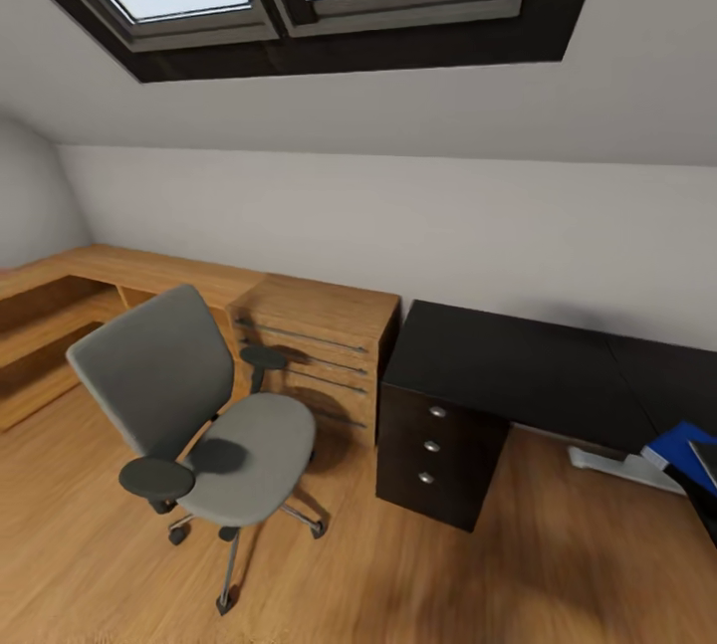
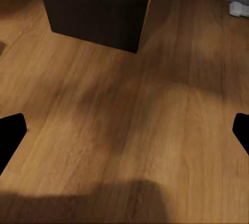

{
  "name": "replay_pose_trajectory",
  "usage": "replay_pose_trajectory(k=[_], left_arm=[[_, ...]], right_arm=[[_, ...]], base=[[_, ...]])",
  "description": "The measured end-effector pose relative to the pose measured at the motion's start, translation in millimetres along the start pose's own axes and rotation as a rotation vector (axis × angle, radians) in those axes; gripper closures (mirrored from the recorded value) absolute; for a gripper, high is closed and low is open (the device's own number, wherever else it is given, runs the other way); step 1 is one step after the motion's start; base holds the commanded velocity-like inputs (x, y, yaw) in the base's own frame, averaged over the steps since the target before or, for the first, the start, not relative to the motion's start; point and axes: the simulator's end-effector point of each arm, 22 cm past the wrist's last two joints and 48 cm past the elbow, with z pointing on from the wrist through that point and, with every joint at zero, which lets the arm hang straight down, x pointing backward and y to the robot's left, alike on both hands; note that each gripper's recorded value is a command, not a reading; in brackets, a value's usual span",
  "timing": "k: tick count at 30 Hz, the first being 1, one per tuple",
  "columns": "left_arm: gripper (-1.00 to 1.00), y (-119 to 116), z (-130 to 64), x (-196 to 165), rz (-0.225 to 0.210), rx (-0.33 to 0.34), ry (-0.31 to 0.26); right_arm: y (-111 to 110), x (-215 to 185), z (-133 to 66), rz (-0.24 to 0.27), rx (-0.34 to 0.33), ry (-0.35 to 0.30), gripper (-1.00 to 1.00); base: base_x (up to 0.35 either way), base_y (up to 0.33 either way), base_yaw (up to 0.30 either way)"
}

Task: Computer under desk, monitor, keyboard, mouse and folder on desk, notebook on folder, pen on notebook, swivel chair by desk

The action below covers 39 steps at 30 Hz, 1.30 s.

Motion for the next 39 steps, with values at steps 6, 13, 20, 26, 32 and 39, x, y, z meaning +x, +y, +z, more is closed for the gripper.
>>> replay_pose_trajectory(k=[6,13,20,26,32,39], left_arm=[[-1.0,3.4,-5.9,-23.6,-0.024,-0.001,-0.144],[-1.0,6.0,-14.7,-36.5,-0.043,-0.006,-0.241],[-1.0,6.9,-17.2,-38.6,-0.047,-0.009,-0.262],[-1.0,6.8,-18.2,-41.1,-0.048,-0.008,-0.275],[-1.0,9.8,-21.7,-42.3,-0.052,-0.012,-0.299],[-1.0,11.0,-22.1,-39.1,-0.049,-0.014,-0.291]], right_arm=[[-0.9,-0.2,0.1,0.0,0.003,-0.001,-1.0],[-0.5,-0.4,0.2,0.002,0.004,-0.001,-1.0],[-0.8,-0.3,0.1,0.002,0.006,-0.001,-1.0],[-1.1,-0.5,0.2,0.003,0.007,-0.001,-1.0],[-0.4,-0.8,0.4,0.005,0.007,-0.002,-1.0],[-0.8,-0.9,0.5,0.004,0.007,-0.002,-1.0]], base=[[0.0,0.0,0.279],[0.0,0.0,0.279],[0.0,0.0,0.279],[0.0,0.0,0.279],[0.0,0.0,0.279],[0.0,0.0,0.279]])
